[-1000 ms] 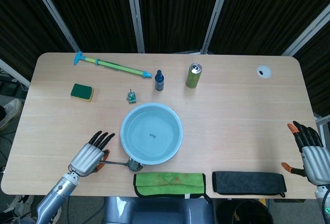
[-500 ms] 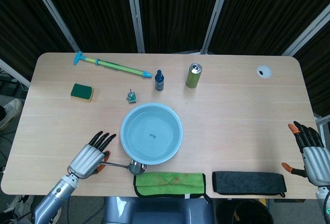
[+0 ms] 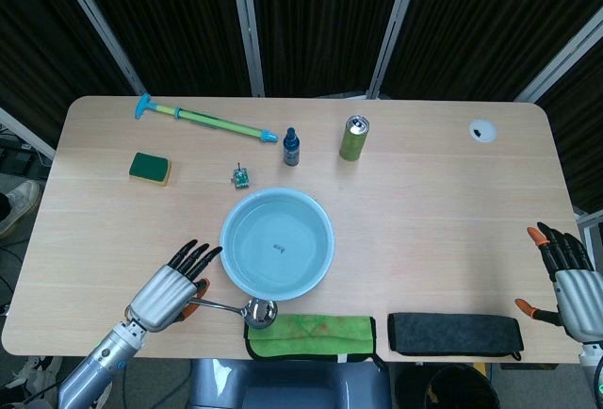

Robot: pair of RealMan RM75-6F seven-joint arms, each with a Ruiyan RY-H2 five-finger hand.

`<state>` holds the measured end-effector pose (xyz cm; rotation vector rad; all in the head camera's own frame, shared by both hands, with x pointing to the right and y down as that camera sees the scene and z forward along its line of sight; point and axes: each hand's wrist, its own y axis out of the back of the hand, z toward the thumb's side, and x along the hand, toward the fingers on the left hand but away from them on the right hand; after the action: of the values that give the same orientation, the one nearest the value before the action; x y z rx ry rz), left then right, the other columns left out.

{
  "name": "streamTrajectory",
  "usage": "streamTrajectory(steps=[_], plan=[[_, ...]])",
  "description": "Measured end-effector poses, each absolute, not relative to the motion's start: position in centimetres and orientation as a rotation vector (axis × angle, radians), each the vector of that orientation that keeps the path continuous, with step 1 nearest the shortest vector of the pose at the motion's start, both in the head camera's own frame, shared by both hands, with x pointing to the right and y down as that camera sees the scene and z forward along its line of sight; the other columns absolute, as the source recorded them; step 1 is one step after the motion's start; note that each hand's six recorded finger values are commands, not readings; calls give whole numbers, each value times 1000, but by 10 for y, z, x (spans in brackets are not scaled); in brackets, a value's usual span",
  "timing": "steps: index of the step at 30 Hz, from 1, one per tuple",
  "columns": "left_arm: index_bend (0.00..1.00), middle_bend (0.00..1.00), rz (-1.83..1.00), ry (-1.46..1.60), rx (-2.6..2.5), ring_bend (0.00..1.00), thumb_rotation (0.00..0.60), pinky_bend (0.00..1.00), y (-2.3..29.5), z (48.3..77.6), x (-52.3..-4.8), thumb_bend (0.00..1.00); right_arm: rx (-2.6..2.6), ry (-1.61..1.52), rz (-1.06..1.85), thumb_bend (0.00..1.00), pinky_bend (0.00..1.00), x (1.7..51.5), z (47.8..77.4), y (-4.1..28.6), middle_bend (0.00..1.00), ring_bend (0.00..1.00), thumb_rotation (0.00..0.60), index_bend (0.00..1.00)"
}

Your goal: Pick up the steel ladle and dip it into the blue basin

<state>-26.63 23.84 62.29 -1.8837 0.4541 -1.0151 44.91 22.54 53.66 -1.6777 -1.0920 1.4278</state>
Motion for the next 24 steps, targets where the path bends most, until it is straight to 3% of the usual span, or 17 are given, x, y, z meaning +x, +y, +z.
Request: streamTrajectory(steps=[24], plan=[[618,0,-901,476,-1898,0,600,0,219,597,-234,409,-1682,-1090,1425,0,0,449,537,226,0,0,600,0]])
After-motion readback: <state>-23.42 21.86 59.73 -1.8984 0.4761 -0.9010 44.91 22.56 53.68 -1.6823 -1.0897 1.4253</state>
